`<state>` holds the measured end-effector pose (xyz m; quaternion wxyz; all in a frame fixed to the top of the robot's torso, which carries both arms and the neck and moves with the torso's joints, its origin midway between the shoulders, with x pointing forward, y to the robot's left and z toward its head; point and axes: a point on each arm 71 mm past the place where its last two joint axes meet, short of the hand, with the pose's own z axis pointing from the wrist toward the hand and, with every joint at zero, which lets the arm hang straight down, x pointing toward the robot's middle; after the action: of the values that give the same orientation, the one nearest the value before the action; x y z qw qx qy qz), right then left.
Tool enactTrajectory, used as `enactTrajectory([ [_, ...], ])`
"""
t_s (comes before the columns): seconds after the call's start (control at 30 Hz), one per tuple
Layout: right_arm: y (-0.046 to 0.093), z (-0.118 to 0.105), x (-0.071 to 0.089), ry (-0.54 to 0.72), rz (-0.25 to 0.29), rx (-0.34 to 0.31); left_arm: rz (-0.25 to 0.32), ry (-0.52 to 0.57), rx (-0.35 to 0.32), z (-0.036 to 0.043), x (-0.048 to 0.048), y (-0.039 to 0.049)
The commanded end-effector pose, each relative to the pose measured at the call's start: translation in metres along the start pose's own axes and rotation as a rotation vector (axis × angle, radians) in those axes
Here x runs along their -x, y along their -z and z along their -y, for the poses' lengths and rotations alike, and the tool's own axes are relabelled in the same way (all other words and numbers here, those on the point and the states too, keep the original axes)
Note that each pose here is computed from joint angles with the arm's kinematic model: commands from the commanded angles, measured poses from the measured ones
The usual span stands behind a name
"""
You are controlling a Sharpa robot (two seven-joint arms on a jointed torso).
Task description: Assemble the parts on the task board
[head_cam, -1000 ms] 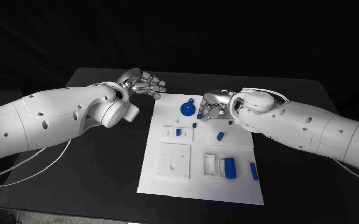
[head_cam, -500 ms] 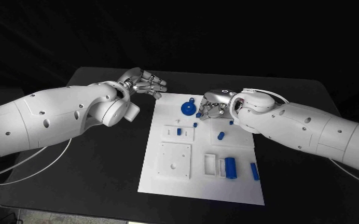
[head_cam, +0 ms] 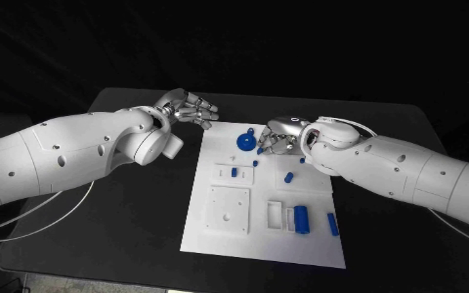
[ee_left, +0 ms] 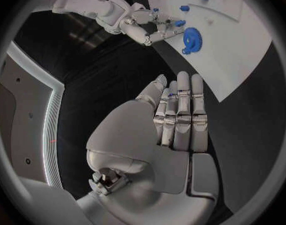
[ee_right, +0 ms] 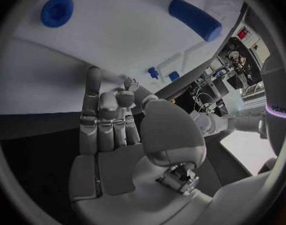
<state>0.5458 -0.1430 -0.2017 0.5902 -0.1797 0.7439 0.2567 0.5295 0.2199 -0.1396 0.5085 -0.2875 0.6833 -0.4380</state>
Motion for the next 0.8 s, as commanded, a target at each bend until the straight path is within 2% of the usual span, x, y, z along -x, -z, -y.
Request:
enactTrajectory([
  [0.03, 0.0009, 0.004, -0.0032, 0.007, 0.003, -0.029, -0.016, 0.0, -0.007, 0.0014, -0.0018, -0.0004],
  [0.3, 0.0011, 0.0033, -0.0032, 0.005, 0.007, -0.021, -0.016, 0.0, -0.006, 0.001, -0.0015, -0.0003],
  [0.8, 0.0016, 0.0007, -0.0083, -0.008, -0.02, 0.002, -0.016, 0.0, -0.005, 0.0008, -0.0015, -0.0004],
])
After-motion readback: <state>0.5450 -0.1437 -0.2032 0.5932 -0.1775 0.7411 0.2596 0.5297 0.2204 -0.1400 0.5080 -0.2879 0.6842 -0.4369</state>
